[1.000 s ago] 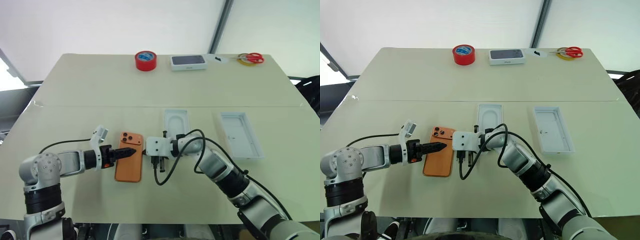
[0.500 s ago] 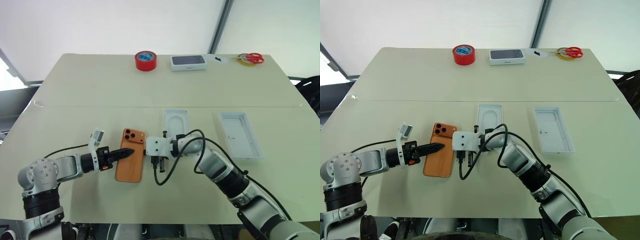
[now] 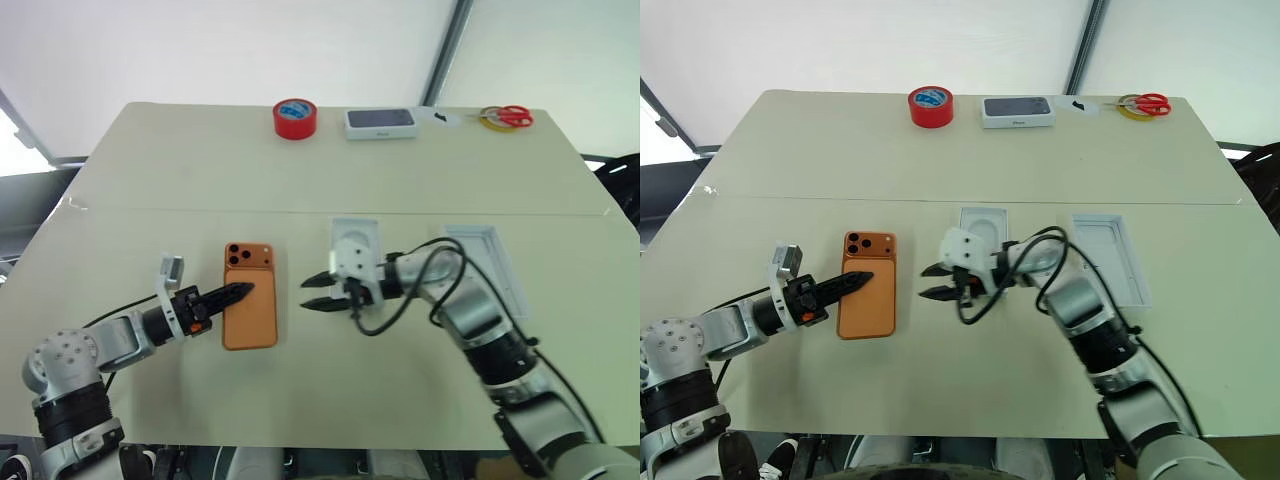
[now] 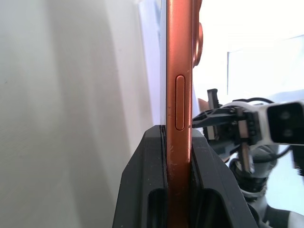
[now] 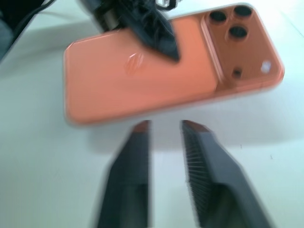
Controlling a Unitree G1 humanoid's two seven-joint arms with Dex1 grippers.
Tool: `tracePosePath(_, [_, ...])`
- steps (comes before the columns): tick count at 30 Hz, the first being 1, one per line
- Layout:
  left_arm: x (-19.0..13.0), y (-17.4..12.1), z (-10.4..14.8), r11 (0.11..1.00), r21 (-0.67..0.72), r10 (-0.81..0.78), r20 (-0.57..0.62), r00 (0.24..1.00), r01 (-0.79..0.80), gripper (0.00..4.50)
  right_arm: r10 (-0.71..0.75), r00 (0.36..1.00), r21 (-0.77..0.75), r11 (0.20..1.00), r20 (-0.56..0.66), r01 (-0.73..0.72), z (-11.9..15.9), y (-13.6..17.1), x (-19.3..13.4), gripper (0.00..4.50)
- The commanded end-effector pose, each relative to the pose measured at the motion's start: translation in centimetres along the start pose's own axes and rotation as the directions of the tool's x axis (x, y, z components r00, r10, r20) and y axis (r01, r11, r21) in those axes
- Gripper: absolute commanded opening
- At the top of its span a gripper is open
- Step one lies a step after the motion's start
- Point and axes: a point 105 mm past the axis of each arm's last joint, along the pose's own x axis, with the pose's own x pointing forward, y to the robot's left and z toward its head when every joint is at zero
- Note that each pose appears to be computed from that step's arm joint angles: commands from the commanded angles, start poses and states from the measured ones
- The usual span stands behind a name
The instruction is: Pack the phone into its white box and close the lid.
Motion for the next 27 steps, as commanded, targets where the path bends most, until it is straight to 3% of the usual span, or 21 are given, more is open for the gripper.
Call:
tracePosePath(1, [0.0,-1.7,1.1,0.996,0.043,-0.086,0.061,0.994,0.084,0.0,-0.031,0.999,-0.1,0.995,-0.028,0.028,-0.4,-0.1,-2.2,2.31])
tracePosePath(5, [0.5,-1.9,1.0,0.994,0.039,-0.1,0.059,0.993,0.098,0.0,-0.057,0.993,-0.161,0.986,-0.104,0.04,-2.3,0.2,-3.5,2.31])
tracePosePath(16, [1.7,-2.4,1.0,0.993,0.073,-0.097,0.042,0.994,0.094,0.0,-0.118,0.982,-0.168,0.981,-0.149,0.092,-3.9,-0.3,-4.2,2.31])
tracePosePath(19, [1.7,-2.3,1.1,0.993,0.069,-0.099,0.048,0.994,0.095,0.0,-0.113,0.981,-0.157,0.984,-0.159,0.087,-4.2,-0.2,-4.3,1.45])
tracePosePath(22, [1.7,-2.3,1.1,0.993,0.069,-0.099,0.048,0.994,0.095,0.0,-0.115,0.983,-0.157,0.983,-0.141,0.092,-4.0,-0.2,-4.2,0.06])
tracePosePath(27, [1.7,-2.4,1.1,0.993,0.074,-0.091,0.053,0.994,0.087,0.0,-0.086,0.987,-0.137,0.988,-0.135,0.068,-3.8,0.5,-4.0,0.06])
